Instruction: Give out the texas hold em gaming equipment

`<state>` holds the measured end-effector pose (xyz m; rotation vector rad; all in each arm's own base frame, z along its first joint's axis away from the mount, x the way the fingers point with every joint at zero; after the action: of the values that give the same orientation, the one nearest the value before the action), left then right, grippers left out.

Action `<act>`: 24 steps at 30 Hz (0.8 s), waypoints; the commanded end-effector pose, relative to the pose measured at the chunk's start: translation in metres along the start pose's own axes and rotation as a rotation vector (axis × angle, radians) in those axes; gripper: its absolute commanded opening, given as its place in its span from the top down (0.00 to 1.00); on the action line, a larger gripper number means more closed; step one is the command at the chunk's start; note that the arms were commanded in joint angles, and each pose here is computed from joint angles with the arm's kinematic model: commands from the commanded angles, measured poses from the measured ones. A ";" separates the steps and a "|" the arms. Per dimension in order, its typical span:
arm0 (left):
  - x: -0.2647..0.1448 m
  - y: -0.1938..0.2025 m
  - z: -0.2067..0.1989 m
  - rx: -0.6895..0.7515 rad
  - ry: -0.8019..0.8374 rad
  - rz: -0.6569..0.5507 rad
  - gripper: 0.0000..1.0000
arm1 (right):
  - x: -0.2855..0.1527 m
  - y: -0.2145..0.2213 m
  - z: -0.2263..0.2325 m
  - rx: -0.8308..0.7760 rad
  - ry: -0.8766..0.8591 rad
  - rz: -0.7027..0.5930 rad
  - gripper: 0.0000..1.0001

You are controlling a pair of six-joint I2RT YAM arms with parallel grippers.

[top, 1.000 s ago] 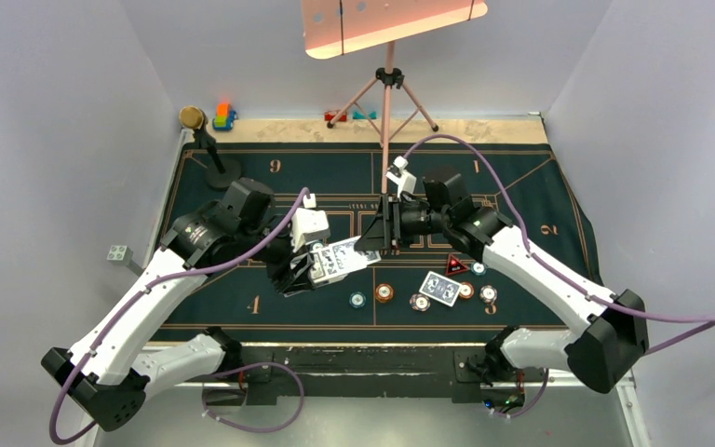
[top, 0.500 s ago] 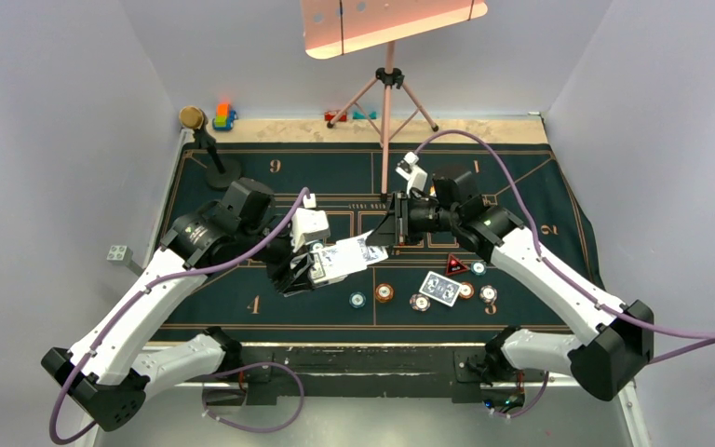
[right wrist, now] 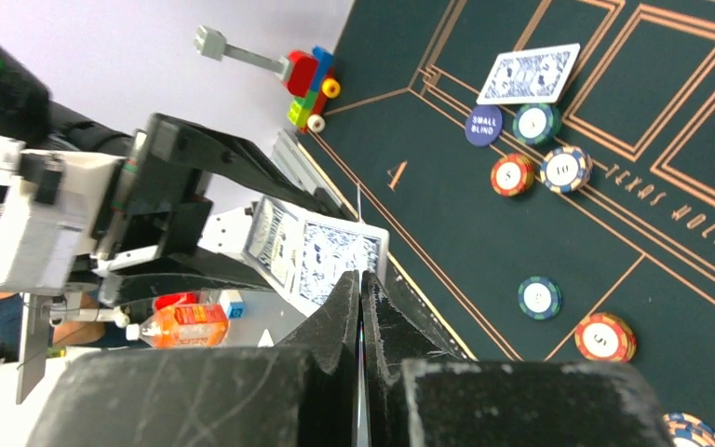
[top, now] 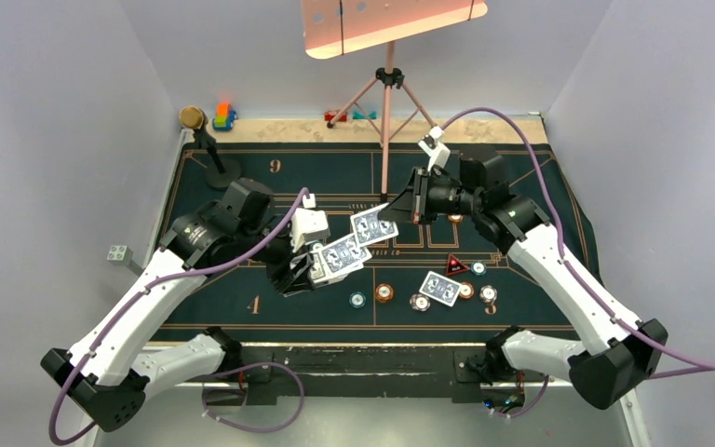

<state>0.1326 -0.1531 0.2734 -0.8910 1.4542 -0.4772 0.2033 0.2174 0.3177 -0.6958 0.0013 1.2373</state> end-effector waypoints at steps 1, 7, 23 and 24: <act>-0.008 -0.015 -0.002 0.049 -0.003 -0.073 1.00 | -0.017 -0.015 0.034 -0.068 -0.135 -0.035 1.00; -0.007 -0.013 -0.003 0.049 0.003 -0.071 1.00 | -0.009 -0.033 0.031 -0.053 -0.162 -0.067 1.00; -0.013 -0.011 -0.012 0.048 0.019 -0.085 1.00 | 0.129 -0.070 -0.062 0.055 -0.068 0.046 1.00; -0.014 -0.011 -0.012 0.047 0.019 -0.084 1.00 | 0.143 -0.067 -0.070 0.073 -0.066 0.066 1.00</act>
<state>0.1253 -0.1503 0.2796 -0.8991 1.4420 -0.5117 0.3136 0.2685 0.2639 -0.6159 0.0491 1.2869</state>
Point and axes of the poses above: each gripper's point midway between its finger pads, its own x axis out along the fingers, its own z axis along the line the jaws close on, y = z × x, the point moved 6 cm from there along -x, back along the fingers, and after that the axes turned 4 degrees about x, right-handed, at the moved point
